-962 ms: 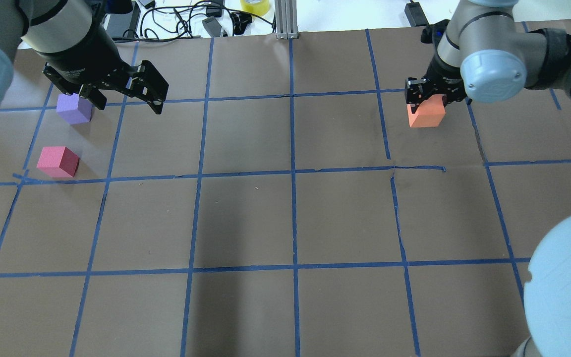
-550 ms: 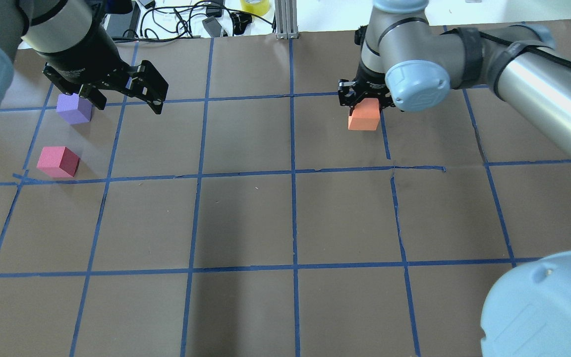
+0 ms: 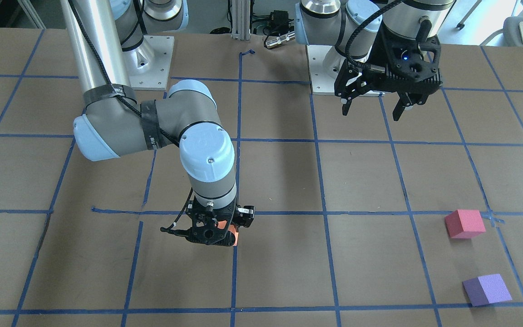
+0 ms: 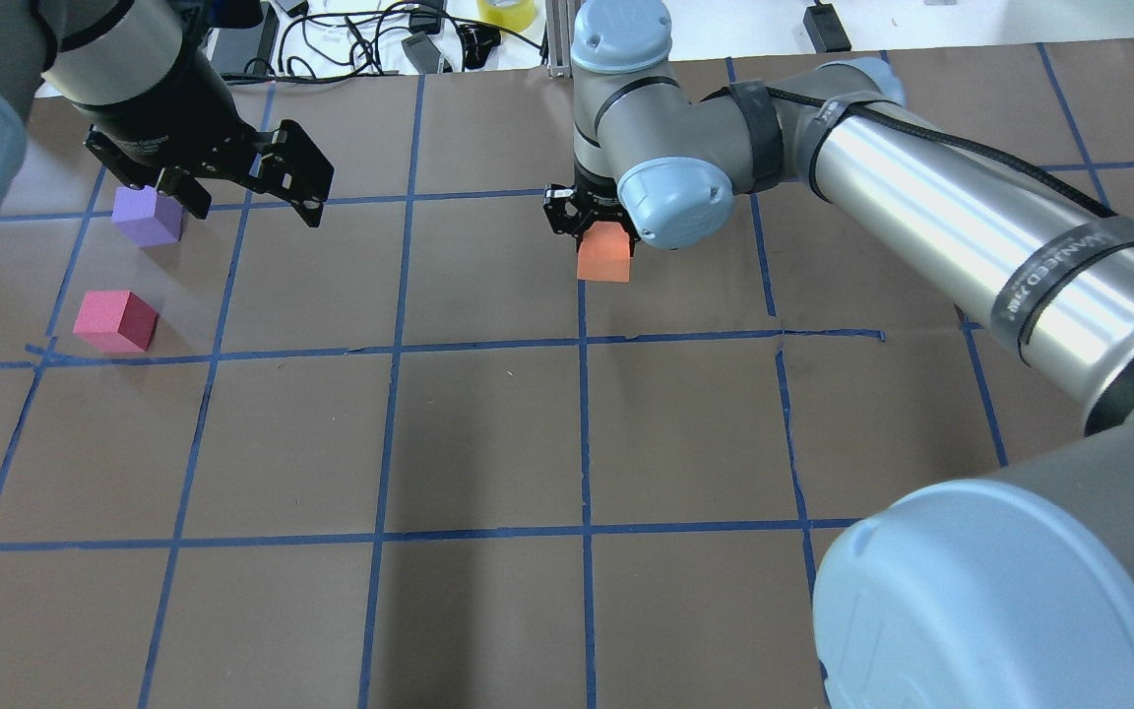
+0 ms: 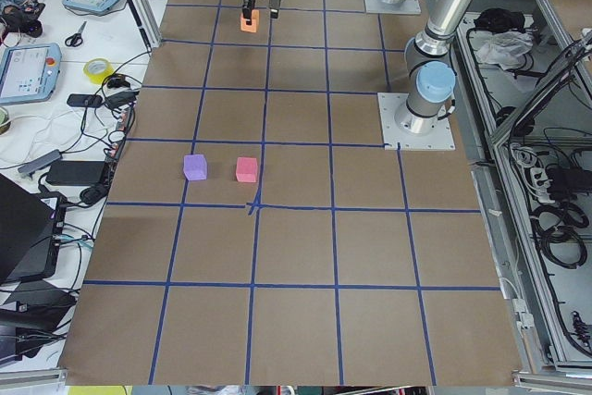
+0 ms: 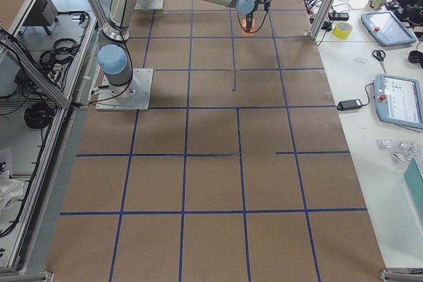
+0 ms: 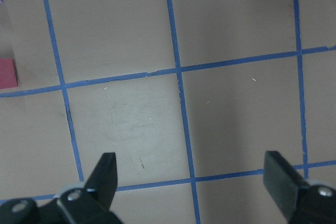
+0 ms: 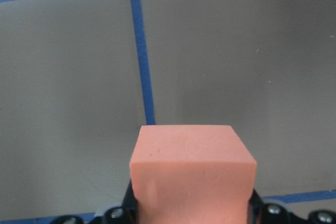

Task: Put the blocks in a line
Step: 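Carry the orange cube with the right gripper toward the table centre, then release the orange cube and raise the right gripper away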

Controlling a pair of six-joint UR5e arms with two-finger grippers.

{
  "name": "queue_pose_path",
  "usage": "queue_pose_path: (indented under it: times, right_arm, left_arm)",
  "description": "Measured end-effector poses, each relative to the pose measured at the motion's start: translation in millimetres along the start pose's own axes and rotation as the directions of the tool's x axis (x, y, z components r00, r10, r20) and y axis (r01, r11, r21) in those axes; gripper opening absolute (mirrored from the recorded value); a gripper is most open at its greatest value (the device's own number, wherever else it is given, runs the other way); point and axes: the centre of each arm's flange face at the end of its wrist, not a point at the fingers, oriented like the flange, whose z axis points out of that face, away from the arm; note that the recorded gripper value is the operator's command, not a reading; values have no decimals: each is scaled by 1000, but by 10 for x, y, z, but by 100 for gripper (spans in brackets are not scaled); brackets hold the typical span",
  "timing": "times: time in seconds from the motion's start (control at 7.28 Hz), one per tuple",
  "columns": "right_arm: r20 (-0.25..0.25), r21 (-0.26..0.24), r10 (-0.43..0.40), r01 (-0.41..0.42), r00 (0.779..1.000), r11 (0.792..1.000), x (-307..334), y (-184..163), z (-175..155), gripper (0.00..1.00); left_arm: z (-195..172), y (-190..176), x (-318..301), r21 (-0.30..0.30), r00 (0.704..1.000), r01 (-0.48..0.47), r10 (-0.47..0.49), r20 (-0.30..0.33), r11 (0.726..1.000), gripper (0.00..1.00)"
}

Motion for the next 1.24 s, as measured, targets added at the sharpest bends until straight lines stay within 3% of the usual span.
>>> queue_pose_path:
  times: [0.14, 0.41, 0.55, 0.69, 0.82, 1.24]
  right_arm:
    - [4, 3, 12, -12, 1000, 1000, -163, 38, 126, 3]
    - [17, 18, 40, -40, 999, 999, -468, 151, 424, 16]
    - [18, 17, 49, -50, 999, 999, -548, 195, 527, 37]
    - [18, 16, 57, -57, 998, 998, -580, 215, 573, 87]
    - [18, 16, 64, -64, 998, 998, -592, 221, 584, 100]
    - [28, 30, 71, -72, 997, 997, -602, 209, 467, 100]
  left_arm:
    - [8, 1, 5, -4, 1000, -1, 1, 0, 1000, 100]
    - [63, -45, 1, -15, 1000, 0, 0, -1, 1000, 100]
    - [81, -50, -19, -19, 1000, 4, -4, -1, 1000, 100]
    - [100, -58, -25, -21, 1000, 5, -5, -2, 1000, 100]
    - [93, -44, -24, -21, 1000, 5, -5, -1, 1000, 100]
    - [68, -50, -23, -14, 1000, 7, -7, -10, 1000, 100]
